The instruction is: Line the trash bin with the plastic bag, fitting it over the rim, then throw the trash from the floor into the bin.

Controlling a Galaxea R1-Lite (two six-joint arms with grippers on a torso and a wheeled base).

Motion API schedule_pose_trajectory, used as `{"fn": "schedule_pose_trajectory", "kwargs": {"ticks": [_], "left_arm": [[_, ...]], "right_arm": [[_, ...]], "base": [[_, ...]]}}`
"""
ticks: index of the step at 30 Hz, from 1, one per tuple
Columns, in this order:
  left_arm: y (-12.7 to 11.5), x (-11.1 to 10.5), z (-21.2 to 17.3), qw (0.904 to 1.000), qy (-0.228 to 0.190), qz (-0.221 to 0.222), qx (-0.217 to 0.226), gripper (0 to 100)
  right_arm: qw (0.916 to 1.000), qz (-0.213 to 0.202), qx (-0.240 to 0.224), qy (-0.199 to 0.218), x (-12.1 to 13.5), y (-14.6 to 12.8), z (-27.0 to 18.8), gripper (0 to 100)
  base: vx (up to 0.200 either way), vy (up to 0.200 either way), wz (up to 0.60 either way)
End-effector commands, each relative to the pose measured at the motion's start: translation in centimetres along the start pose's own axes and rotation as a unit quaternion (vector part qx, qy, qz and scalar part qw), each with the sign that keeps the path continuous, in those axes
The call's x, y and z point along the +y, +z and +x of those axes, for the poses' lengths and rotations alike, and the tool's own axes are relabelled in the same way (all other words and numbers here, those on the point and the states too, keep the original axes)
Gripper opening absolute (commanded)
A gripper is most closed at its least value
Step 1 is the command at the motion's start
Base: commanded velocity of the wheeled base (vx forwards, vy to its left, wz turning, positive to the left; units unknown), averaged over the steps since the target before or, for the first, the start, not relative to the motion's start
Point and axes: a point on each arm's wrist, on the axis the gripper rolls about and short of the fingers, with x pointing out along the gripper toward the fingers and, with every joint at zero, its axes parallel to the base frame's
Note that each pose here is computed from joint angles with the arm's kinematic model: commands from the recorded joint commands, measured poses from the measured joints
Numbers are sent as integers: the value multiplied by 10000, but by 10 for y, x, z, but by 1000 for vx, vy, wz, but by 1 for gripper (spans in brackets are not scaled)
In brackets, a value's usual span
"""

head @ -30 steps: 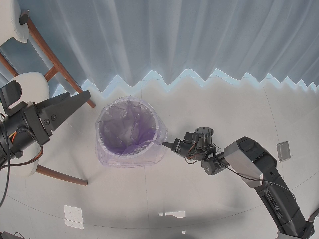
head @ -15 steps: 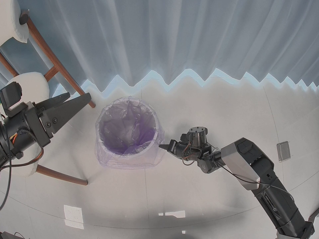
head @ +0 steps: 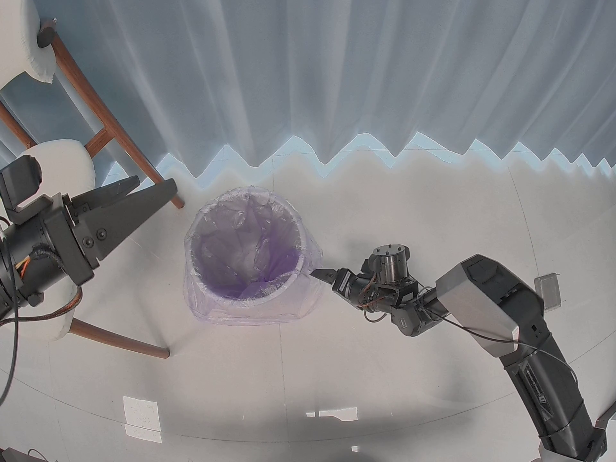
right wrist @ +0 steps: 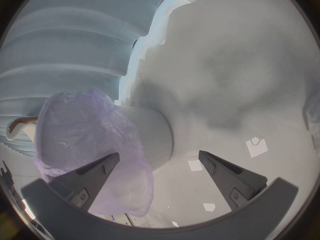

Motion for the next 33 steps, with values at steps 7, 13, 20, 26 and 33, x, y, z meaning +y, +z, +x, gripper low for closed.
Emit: {"fn": "schedule_pose_trajectory", "kwargs": {"ticks": [7,13,20,26,33], "left_arm": [[3,0,-1,9995,-285,-93,22,100],[9,6,-4,9999,-98,-82,-105,100],[15,0,-2,9981,-364,-486,-140,100],[18,-2,-6,9975,-453,-501,-189,100],[16,-2,-6,9975,-467,-515,-156,100]], "right_arm": [[9983,-58,-279,508,45,-2,-124,100],[9935,-727,-551,687,46,-23,-176,100],[9832,-1521,-726,701,43,-31,-183,100],[9712,-1990,-1284,243,31,-15,-168,100],[9613,-2214,-1534,-571,36,8,-147,100]], "base": [[0,0,0],[0,0,0],[0,-114,0],[0,-200,0],[0,-200,0]]}}
